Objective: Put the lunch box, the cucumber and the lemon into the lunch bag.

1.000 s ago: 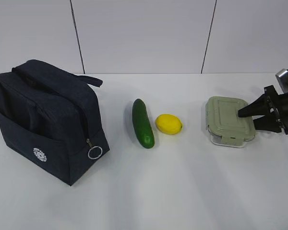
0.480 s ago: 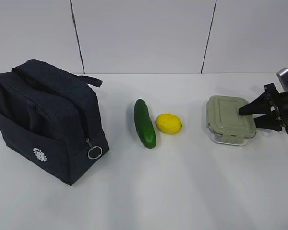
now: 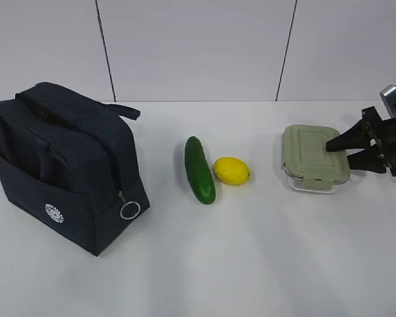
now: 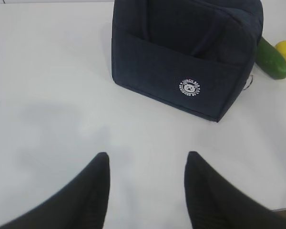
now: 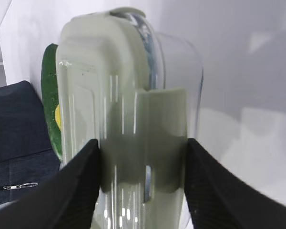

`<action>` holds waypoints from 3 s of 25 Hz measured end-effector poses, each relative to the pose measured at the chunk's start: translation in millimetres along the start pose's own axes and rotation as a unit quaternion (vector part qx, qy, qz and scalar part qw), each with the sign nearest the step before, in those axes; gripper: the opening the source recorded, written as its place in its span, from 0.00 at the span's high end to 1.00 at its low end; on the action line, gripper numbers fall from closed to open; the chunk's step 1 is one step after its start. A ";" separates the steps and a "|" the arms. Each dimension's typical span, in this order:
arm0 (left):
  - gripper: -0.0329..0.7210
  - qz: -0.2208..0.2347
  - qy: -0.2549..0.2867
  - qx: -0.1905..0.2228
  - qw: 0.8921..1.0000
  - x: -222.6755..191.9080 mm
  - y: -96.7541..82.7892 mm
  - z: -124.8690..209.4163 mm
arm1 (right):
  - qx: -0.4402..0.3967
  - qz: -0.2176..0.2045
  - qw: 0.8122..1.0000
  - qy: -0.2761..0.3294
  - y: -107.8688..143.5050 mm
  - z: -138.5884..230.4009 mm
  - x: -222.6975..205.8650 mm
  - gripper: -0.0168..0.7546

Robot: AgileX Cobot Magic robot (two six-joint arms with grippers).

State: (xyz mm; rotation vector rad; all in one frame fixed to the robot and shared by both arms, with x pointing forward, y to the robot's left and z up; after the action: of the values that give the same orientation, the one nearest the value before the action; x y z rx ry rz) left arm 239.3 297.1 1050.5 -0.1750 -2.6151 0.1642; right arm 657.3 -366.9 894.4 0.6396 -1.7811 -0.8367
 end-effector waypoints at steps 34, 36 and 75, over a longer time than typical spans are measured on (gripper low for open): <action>0.36 0.079 0.049 0.322 0.942 -59.5 -24.3 -54.0 | 0.066 -0.002 0.997 -0.037 82.9 -7.7 39.5 0.45; 0.30 0.077 0.048 0.331 0.939 -69.5 -24.4 -59.6 | 0.070 -0.006 0.997 -0.032 87.3 -6.9 34.1 0.45; 0.26 0.054 0.109 0.468 0.875 -219.3 -28.8 -105.6 | 0.116 -0.042 0.992 0.026 136.6 8.6 -17.9 0.45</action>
State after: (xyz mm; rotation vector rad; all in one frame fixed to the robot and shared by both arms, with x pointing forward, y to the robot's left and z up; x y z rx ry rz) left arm 478.2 243.6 1039.9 0.0117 -2.0242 1.3178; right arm 650.1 -267.1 989.5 0.8852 -1.8282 -0.6680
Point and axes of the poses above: a point on each arm's last joint axis where the gripper is mounted, x pointing back along that axis away from the gripper, y along the wrist's bending axis when the last joint is at zero, z = x × y, the point moved 1 cm from there along -x, pointing out along that axis toward the gripper, and after that the axes turned 4 degrees about x, right-handed, at the moved point
